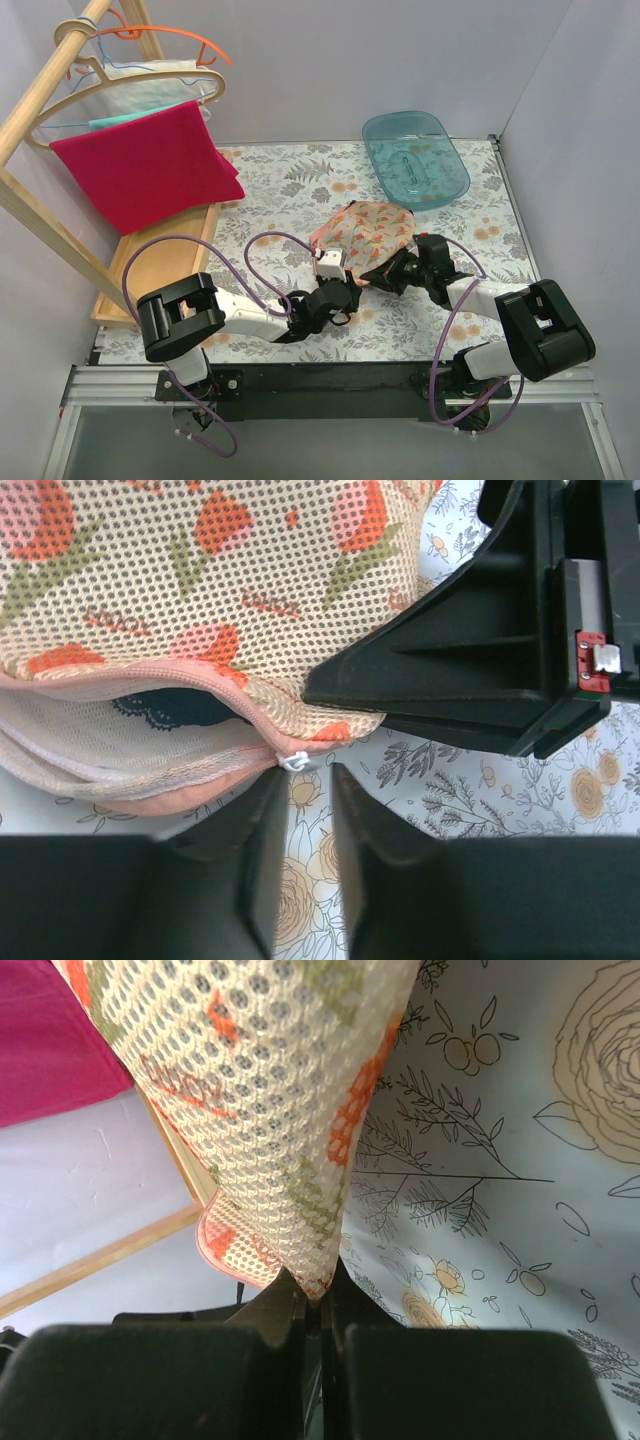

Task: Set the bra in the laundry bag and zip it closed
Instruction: Zip the zipper on the laundry bag.

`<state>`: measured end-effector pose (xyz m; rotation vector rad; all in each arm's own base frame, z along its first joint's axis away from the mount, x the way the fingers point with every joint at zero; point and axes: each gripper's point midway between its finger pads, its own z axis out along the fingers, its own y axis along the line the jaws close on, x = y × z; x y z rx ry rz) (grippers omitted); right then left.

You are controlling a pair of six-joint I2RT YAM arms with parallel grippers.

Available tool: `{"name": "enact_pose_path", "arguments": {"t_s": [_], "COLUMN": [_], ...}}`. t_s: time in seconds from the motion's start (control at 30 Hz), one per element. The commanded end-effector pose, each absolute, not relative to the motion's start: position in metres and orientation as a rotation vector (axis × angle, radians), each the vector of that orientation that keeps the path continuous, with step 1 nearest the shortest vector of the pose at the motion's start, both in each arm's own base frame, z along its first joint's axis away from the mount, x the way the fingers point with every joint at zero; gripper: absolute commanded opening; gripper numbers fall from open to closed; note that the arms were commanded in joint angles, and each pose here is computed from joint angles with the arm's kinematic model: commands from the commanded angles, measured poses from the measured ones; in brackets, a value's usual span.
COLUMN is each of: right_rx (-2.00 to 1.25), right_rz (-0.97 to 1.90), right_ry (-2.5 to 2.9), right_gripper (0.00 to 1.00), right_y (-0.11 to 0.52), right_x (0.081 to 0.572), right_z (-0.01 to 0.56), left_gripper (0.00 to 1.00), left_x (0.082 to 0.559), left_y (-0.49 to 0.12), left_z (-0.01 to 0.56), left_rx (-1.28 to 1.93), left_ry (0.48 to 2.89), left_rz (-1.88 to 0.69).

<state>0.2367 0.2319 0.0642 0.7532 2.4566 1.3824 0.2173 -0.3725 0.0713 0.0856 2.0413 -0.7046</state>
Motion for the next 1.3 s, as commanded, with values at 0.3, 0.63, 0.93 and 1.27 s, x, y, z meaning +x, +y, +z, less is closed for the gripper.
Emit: {"name": "enact_pose_path", "arguments": {"t_s": [0.3,0.63,0.93,1.27], "right_rx": [0.702,0.695,0.704,0.707], "right_rz": [1.421,1.433,1.426,1.422], "right_ry": [2.431,2.437,2.445,2.444], "right_gripper": [0.01,0.01,0.01,0.01], "right_y": [0.236,0.237,0.235,0.236], "right_x": [0.239,0.237,0.233,0.237], "right_z": [0.076,0.077,0.073,0.073], "left_gripper": [0.39,0.17,0.0,0.33], "left_x": [0.225,0.231,0.235,0.23], "left_y": [-0.383,-0.388,-0.381,-0.376], "left_z": [0.088,0.082,0.088,0.09], "left_rx": [0.048,0.038,0.021,0.014], "left_ry": [1.989,1.985,1.97,1.969], "left_rz": [-0.749,-0.73,-0.718,-0.745]}}
